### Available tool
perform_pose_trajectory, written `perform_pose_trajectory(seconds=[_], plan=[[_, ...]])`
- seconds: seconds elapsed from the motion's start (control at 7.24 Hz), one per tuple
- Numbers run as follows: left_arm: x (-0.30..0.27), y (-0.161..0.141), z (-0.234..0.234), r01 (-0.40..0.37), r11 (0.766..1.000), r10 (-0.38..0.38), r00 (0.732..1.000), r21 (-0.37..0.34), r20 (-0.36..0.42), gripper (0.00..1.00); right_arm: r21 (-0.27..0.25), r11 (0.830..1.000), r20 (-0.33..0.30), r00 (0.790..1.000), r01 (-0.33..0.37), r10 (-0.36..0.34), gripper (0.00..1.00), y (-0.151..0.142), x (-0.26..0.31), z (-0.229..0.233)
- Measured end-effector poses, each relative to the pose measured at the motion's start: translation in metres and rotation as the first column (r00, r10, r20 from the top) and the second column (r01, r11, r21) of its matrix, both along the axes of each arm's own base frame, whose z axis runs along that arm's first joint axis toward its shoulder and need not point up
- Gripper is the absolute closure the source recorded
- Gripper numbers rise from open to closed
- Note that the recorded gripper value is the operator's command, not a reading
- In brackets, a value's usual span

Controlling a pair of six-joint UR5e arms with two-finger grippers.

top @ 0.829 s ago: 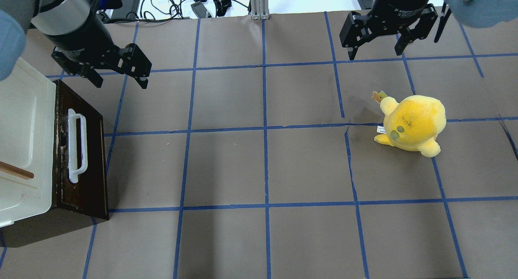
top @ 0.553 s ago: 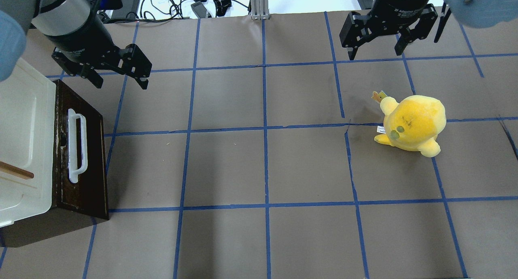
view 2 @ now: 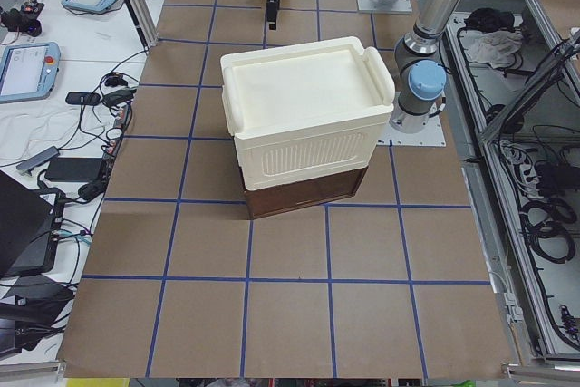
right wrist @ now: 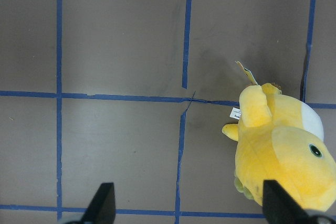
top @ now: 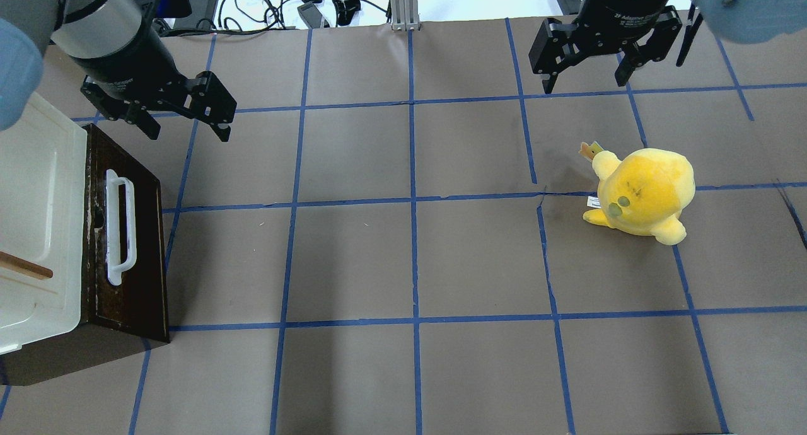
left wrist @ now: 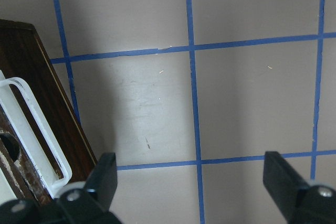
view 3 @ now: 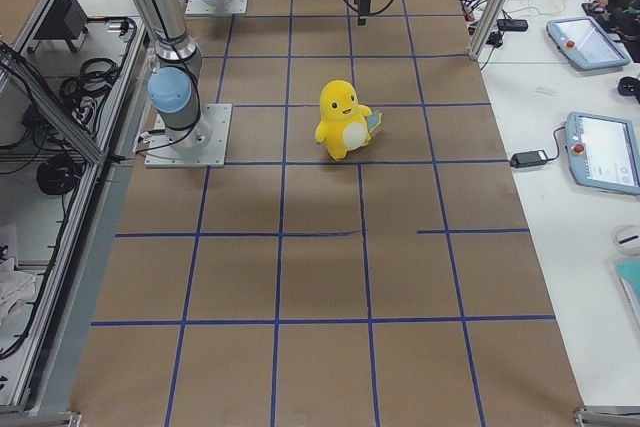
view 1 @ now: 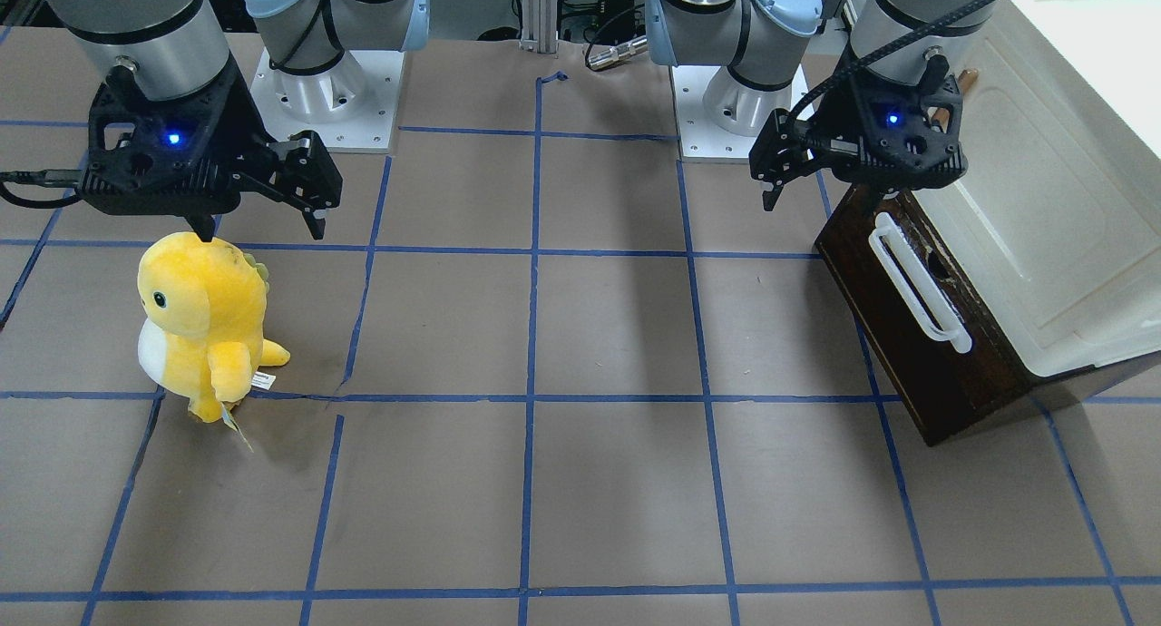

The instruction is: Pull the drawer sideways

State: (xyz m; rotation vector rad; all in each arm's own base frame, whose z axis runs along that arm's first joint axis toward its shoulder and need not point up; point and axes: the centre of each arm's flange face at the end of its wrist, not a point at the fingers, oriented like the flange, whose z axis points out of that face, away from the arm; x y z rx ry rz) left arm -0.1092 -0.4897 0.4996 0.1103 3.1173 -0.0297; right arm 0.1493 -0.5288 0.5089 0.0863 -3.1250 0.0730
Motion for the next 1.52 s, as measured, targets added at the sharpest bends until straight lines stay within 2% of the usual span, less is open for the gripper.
perform_pose_trajectory(seconds=[1.52], plan=[[-0.0006,0.0011,-0.0029,-0.002,1.000,0.002,1.000,0.005,-0.011,0.00,0.000,1.000,0.001,1.000,0.000,0.000,0.00,0.0000,0.0001,0.0000]])
